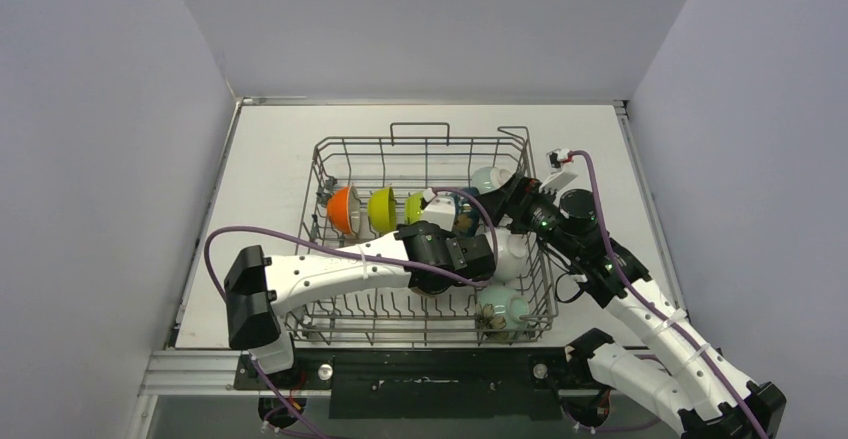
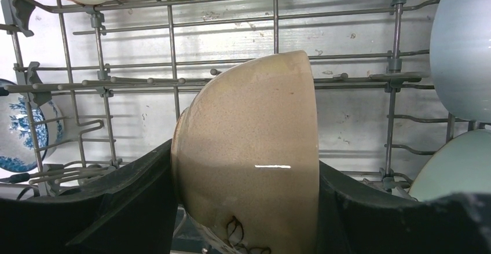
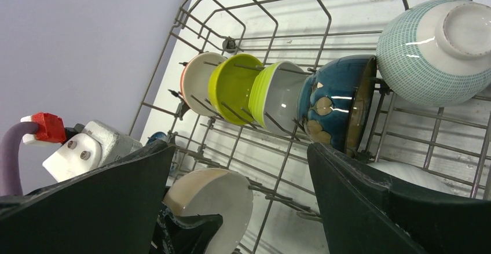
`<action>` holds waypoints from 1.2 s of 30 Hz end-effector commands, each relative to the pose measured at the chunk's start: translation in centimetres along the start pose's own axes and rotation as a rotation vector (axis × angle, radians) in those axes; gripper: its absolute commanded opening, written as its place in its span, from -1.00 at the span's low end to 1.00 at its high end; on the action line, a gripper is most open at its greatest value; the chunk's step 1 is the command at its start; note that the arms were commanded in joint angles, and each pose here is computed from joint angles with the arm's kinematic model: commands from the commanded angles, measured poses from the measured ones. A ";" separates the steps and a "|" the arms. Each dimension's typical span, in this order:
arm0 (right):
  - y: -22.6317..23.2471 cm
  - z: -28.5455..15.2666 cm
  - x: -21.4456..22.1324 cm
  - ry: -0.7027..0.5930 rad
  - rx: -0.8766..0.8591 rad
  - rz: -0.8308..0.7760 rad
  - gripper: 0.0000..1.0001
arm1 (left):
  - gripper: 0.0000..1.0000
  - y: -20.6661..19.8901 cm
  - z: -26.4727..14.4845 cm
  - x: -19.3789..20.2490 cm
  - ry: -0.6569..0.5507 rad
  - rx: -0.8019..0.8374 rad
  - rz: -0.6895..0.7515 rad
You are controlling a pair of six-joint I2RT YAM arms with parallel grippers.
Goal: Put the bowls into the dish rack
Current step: Place the bowl in the dish rack.
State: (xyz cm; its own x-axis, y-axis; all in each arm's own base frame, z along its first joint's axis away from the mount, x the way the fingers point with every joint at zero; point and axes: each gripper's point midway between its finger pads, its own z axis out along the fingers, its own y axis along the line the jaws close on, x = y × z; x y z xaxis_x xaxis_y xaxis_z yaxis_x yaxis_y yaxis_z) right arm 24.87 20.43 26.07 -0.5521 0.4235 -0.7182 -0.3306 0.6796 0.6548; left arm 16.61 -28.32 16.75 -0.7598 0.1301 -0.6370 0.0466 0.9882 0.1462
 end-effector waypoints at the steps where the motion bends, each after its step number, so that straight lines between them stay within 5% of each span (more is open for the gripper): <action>1: 1.5 0.0 -1.6 -0.041 -0.052 -0.008 0.80 | -0.20 -4.1 -1.7 0.5 0.059 0.186 -0.047; 2: 1.5 0.0 -1.6 -0.042 -0.051 -0.009 0.80 | 0.16 -4.0 -1.8 0.4 0.057 0.186 -0.047; 4: 1.5 0.1 -1.6 -0.041 -0.051 -0.010 0.80 | 0.40 -3.9 -2.1 0.2 0.052 0.192 -0.051; 16: 1.6 0.2 -1.5 -0.037 -0.058 -0.012 0.80 | 0.40 -5.0 -3.5 -0.4 0.056 0.269 -0.068; 25: 1.6 0.2 -1.4 -0.034 -0.059 -0.014 0.80 | 0.69 -4.9 -4.6 -0.6 0.064 0.330 -0.088; 36: 1.7 0.3 -1.2 -0.027 -0.068 -0.013 0.80 | 0.36 -3.6 -2.0 2.0 0.105 0.232 -0.071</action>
State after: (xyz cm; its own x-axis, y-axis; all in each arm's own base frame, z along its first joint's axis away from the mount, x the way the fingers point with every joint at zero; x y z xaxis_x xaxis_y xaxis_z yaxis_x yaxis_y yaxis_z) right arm 24.81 20.94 25.67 -0.5738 0.4077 -0.7103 -0.3392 0.6711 0.6592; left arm 14.68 -31.04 17.15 -0.7990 0.1134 -0.5905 0.1514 0.9883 -0.0151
